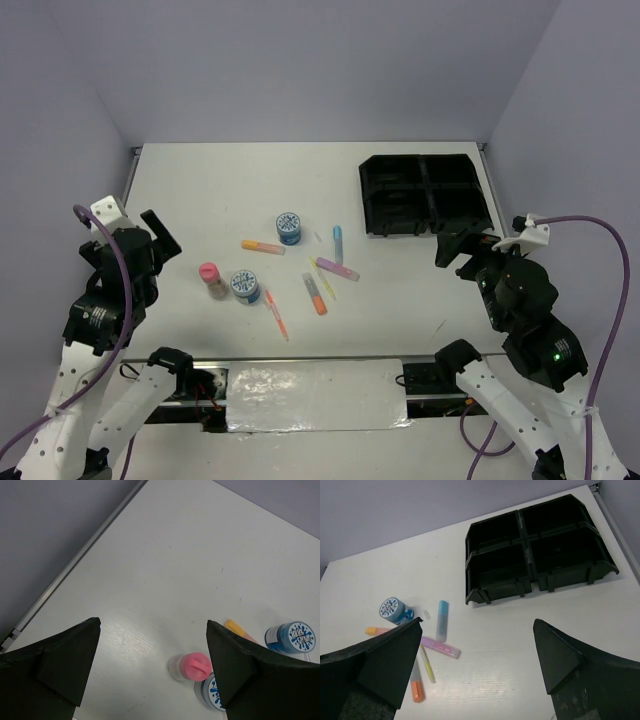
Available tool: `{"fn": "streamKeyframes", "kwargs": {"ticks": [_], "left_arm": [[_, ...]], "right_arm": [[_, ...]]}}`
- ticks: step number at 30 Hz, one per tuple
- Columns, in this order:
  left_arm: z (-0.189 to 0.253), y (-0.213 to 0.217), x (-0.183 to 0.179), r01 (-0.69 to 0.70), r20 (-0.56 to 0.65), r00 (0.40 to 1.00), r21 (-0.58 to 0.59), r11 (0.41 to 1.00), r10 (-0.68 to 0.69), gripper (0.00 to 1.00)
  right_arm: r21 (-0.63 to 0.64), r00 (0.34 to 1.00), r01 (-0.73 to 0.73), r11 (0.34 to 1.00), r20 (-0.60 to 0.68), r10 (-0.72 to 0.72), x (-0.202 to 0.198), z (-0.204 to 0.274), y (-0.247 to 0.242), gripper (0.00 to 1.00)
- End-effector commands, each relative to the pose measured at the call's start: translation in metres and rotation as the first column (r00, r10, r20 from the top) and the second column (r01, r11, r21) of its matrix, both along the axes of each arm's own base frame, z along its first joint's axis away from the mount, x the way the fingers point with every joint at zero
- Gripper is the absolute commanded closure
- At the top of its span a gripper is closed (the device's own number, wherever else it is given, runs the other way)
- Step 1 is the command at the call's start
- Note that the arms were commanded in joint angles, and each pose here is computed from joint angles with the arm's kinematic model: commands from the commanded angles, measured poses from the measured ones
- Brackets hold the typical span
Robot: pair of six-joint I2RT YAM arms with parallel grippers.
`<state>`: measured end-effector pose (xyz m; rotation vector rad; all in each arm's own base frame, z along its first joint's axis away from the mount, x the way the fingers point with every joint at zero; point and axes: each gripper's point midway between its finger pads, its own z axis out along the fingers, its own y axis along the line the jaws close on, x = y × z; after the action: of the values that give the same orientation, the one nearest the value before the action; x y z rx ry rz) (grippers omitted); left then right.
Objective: Sort the stationery into containers
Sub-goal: Pick up the pen from the center of the board.
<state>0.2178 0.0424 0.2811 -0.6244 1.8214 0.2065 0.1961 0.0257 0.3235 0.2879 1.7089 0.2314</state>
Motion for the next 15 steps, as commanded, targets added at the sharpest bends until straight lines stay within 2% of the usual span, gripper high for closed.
{"fn": "streamKeyframes", "kwargs": {"ticks": [1, 7, 10, 13, 15], "left_arm": [[0.004, -0.003, 0.007, 0.011, 0.029, 1.0, -0.008, 1.0, -0.011, 0.01], [0.004, -0.002, 0.005, 0.006, 0.032, 0.999, -0.01, 1.0, -0.006, 0.01], [0.003, -0.003, 0.005, 0.009, 0.036, 0.999, -0.013, 1.0, -0.008, 0.01], [0.001, -0.008, 0.009, 0.037, 0.027, 0.999, -0.018, 0.999, -0.036, 0.01], [-0.001, -0.009, 0.01, 0.039, 0.015, 0.999, -0.019, 0.999, -0.038, 0.01]], "right_arm": [[0.01, 1.0, 0.007, 1.0, 0.019, -0.007, 0.0, 0.008, -0.001, 0.0], [0.014, 0.998, -0.046, 0.999, 0.052, 0.045, -0.001, 0.014, 0.007, 0.0], [0.019, 0.989, -0.137, 0.99, 0.051, 0.136, 0.006, 0.011, 0.028, 0.0], [0.029, 0.962, -0.259, 0.966, -0.088, 0.26, 0.023, -0.012, 0.063, 0.0], [0.033, 0.917, -0.318, 0.947, -0.243, 0.317, 0.036, -0.046, 0.092, 0.0]]}}
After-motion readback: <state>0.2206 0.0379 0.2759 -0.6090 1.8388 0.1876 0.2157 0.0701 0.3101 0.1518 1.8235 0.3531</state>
